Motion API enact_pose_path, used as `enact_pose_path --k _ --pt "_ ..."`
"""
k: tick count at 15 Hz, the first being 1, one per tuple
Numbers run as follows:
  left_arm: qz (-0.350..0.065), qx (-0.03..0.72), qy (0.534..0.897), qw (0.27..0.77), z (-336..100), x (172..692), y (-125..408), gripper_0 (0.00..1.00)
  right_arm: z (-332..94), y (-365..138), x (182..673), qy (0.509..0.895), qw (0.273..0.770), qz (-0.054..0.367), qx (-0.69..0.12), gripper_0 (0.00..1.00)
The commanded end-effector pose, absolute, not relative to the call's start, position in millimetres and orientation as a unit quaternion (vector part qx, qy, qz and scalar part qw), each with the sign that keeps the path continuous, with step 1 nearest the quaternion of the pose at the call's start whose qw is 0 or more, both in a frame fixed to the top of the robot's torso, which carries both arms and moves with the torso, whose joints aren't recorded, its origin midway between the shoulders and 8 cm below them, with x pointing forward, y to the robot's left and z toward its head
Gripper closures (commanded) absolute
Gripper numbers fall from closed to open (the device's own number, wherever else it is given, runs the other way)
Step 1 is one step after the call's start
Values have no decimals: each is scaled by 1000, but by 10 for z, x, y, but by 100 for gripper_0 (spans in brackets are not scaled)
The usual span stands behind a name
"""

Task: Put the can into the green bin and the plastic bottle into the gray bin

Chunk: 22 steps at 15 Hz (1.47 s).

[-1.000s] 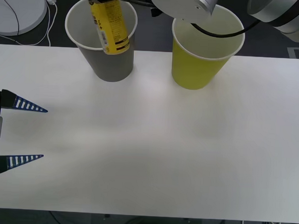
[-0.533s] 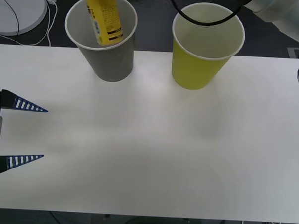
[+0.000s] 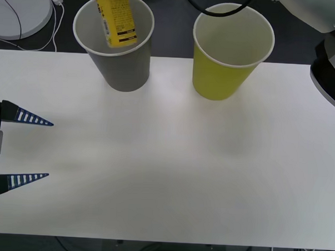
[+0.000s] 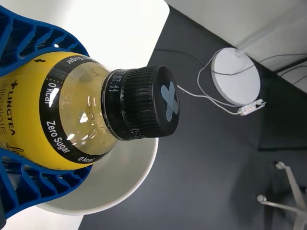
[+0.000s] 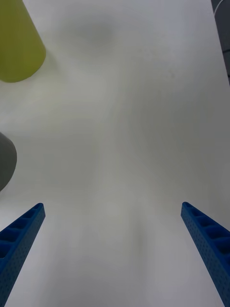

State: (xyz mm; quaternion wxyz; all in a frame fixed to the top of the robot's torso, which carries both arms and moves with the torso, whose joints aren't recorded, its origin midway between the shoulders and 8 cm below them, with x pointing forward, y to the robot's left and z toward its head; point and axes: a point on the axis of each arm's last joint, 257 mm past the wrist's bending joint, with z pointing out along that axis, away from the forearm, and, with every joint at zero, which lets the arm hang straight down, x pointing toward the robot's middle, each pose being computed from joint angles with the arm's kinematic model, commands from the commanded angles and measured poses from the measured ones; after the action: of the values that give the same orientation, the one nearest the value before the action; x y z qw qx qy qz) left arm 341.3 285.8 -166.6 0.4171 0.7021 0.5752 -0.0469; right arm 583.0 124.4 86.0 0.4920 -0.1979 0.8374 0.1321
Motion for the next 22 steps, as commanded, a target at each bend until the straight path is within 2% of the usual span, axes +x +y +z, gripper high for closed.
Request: enact_pose_path --k 1,8,20,22 --pt "-47 702 575 417 -1666 3413 2858 0 842 1244 5871 852 475 123 -182 100" --pt "-47 702 575 417 -1666 3413 2858 0 808 1259 5987 871 455 114 -146 100" --pt "-47 702 575 417 -1666 3413 2858 0 902 1246 6103 866 470 109 -135 100" --pt "-47 702 575 417 -1666 3413 2858 0 906 1247 6105 866 470 111 -131 0"
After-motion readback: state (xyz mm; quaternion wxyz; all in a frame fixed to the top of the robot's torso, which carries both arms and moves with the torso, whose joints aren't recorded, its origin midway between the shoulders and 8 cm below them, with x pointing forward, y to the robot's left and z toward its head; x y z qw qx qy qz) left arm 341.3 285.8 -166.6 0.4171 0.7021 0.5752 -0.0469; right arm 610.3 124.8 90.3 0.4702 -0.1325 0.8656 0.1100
